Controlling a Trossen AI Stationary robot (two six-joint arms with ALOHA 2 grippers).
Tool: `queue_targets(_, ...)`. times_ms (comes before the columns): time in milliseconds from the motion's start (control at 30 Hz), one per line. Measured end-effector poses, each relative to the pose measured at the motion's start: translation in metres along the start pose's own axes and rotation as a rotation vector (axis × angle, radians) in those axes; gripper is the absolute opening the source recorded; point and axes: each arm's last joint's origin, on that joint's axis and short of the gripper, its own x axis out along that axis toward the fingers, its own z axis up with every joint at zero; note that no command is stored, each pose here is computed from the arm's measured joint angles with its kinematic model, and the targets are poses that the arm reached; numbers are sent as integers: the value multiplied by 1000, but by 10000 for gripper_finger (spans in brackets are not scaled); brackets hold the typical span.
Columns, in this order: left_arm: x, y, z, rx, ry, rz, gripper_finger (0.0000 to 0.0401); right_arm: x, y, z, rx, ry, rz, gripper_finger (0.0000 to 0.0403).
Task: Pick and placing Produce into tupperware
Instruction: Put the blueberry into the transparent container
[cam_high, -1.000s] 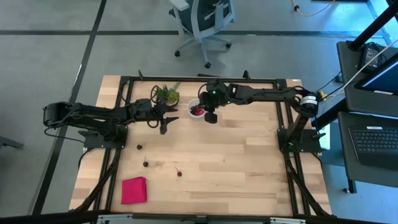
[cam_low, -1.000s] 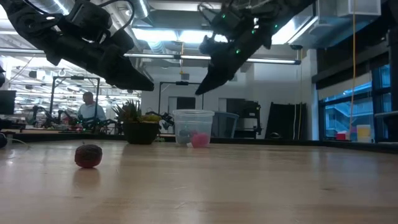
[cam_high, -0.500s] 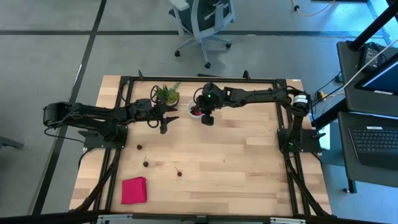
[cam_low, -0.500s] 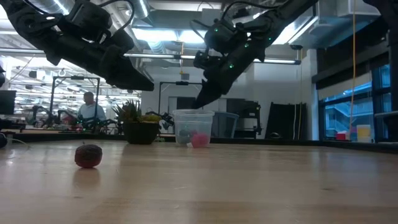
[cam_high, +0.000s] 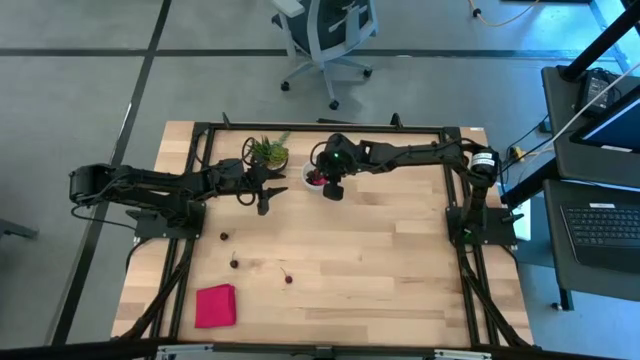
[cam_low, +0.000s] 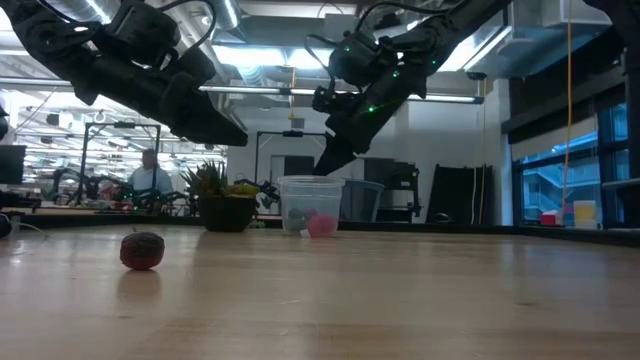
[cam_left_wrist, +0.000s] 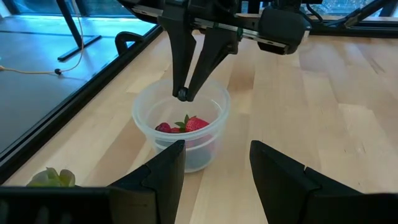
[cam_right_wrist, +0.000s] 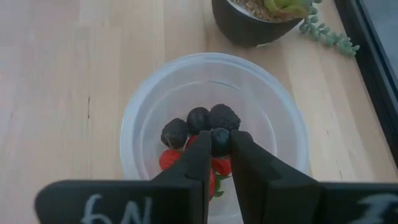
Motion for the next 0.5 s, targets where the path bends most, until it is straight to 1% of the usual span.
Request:
queue_targets(167, 0, 0, 0, 0, 0, 0, 173, 0, 0, 0, 6, 0, 0, 72)
queue_targets(267, 0, 0, 0, 0, 0, 0, 173, 0, 0, 0, 26, 0, 0, 93)
queue_targets(500, 0, 0, 0, 0, 0, 0, 173, 0, 0, 0, 26, -2, 0, 140)
